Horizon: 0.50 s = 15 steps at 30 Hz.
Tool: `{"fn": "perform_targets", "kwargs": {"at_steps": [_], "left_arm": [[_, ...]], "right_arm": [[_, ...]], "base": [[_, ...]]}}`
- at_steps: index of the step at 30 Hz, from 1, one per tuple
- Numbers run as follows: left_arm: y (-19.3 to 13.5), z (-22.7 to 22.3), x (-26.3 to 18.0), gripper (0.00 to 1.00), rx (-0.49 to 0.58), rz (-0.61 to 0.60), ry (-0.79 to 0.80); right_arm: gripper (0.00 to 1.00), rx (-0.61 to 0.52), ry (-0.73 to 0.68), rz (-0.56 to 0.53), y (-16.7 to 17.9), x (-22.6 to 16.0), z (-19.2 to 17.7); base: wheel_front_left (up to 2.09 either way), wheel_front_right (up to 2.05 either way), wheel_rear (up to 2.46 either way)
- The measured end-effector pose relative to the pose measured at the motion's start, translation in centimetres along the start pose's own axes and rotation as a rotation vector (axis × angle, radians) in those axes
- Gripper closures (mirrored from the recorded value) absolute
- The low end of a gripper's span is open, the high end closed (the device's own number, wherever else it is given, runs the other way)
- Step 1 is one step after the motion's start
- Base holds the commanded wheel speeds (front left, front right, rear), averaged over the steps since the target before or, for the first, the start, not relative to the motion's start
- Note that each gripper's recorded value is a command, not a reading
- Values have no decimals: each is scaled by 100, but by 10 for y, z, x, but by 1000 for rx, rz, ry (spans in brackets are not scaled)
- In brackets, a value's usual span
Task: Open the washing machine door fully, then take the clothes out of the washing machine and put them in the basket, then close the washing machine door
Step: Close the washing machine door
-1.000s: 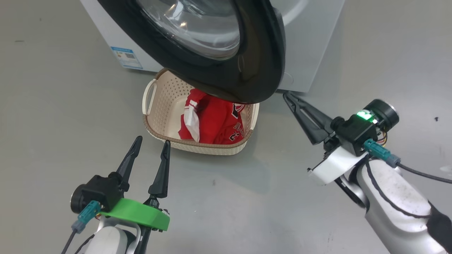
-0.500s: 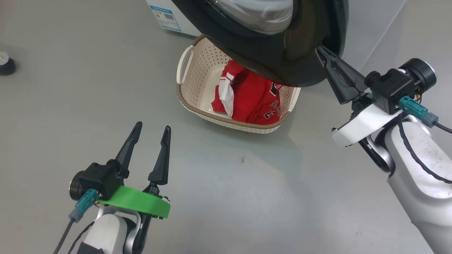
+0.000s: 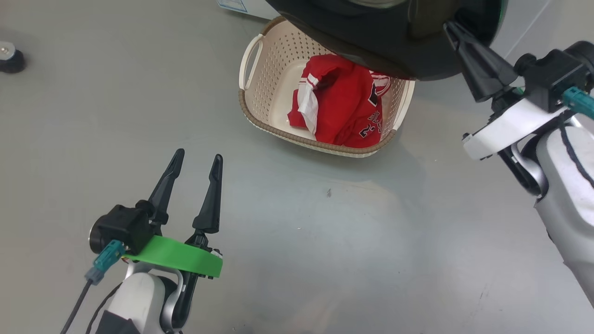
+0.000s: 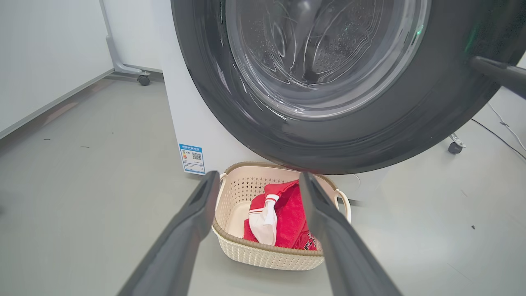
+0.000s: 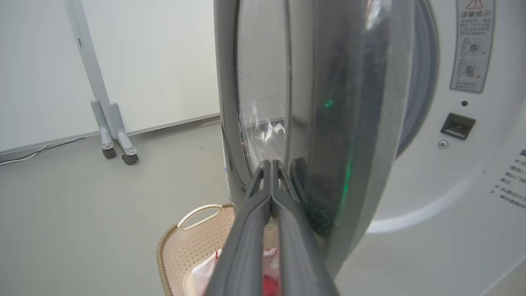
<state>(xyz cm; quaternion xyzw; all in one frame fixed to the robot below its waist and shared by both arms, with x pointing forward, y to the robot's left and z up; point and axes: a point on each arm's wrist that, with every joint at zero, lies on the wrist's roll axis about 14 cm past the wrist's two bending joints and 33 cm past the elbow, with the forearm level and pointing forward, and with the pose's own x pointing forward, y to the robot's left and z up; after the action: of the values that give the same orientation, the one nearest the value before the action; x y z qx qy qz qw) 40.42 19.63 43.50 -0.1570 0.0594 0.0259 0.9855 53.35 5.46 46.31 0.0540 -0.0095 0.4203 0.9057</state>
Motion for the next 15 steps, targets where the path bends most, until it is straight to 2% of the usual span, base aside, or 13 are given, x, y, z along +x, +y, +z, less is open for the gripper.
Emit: {"fn": "perform_targets", "kwargs": {"at_steps": [15], "left_arm": [[6, -19, 15, 0, -59, 22, 43]], "right_arm": [[100, -54, -41, -72, -68, 37, 9]], "base": [[0, 0, 0]]}}
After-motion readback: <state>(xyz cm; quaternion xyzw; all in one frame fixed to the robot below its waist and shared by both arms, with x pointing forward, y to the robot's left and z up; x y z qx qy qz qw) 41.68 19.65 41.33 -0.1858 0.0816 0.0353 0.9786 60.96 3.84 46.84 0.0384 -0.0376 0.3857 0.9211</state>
